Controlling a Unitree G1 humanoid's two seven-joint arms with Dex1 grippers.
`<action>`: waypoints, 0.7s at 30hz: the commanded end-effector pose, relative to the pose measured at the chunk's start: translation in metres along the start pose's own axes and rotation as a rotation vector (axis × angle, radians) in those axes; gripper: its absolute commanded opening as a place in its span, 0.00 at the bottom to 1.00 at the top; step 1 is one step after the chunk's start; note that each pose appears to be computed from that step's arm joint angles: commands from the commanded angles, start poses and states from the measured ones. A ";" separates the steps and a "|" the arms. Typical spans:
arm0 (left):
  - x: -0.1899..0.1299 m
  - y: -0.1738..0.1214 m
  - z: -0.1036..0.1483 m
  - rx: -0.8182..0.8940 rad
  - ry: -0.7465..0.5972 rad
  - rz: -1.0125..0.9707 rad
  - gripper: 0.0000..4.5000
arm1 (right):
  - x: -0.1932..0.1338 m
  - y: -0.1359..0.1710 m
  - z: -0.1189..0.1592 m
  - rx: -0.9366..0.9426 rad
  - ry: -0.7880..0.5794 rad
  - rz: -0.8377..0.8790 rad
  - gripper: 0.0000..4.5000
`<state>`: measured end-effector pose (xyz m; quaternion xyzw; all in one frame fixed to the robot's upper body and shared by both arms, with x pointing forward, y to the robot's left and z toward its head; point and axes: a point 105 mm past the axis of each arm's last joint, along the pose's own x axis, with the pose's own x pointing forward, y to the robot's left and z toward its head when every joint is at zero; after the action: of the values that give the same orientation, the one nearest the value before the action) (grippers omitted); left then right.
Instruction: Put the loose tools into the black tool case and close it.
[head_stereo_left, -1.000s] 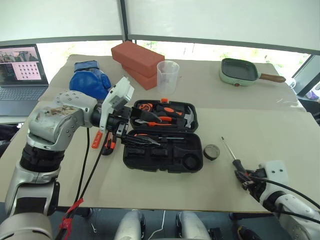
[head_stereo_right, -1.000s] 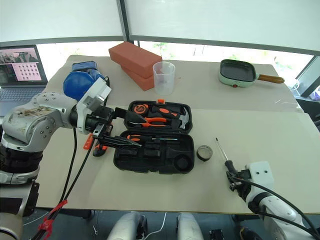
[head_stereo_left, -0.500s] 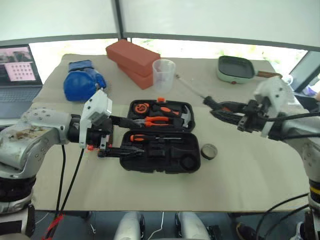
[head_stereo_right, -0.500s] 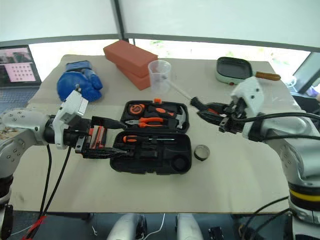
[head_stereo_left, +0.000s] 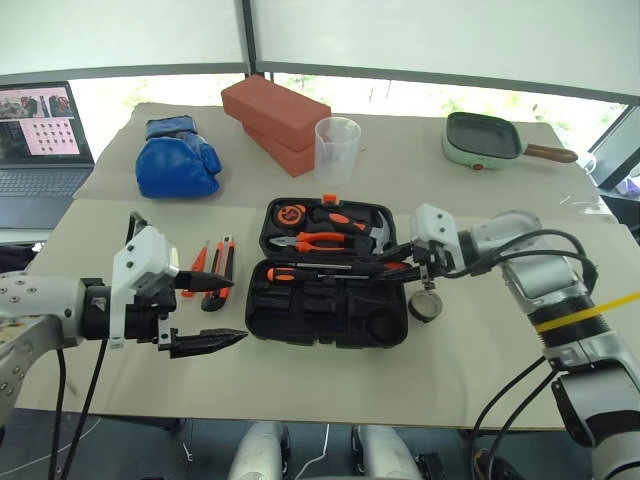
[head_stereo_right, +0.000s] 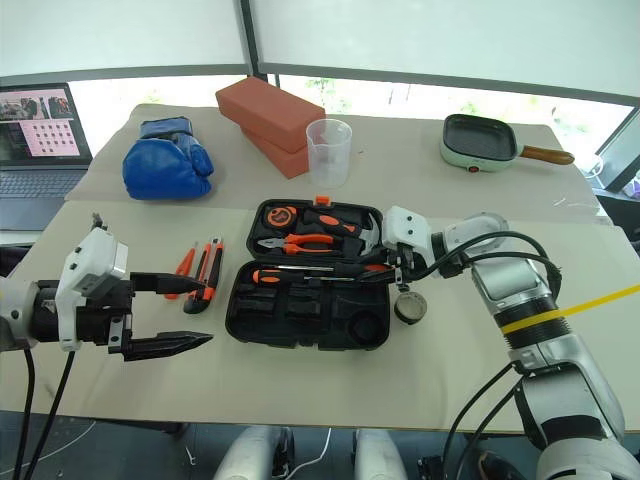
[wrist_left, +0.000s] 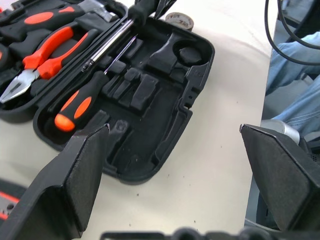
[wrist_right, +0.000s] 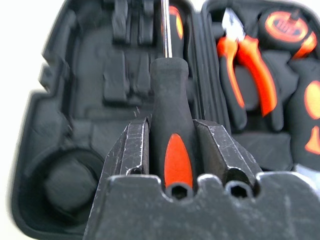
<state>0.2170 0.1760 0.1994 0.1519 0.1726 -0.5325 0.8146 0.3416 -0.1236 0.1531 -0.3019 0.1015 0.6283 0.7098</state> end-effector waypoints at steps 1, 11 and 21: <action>-0.003 0.000 0.011 0.052 -0.021 0.024 1.00 | -0.004 -0.009 0.003 -0.061 0.010 -0.011 0.23; 0.000 0.011 0.014 0.060 -0.028 0.031 1.00 | 0.014 -0.004 0.013 -0.064 -0.040 0.025 0.23; 0.003 0.015 0.018 0.080 -0.035 0.023 1.00 | 0.030 0.004 -0.001 -0.020 0.012 0.019 0.23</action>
<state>0.2330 0.1707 0.2083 0.1574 0.1486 -0.5345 0.8170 0.3460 -0.0998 0.1287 -0.3047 0.1136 0.6350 0.7007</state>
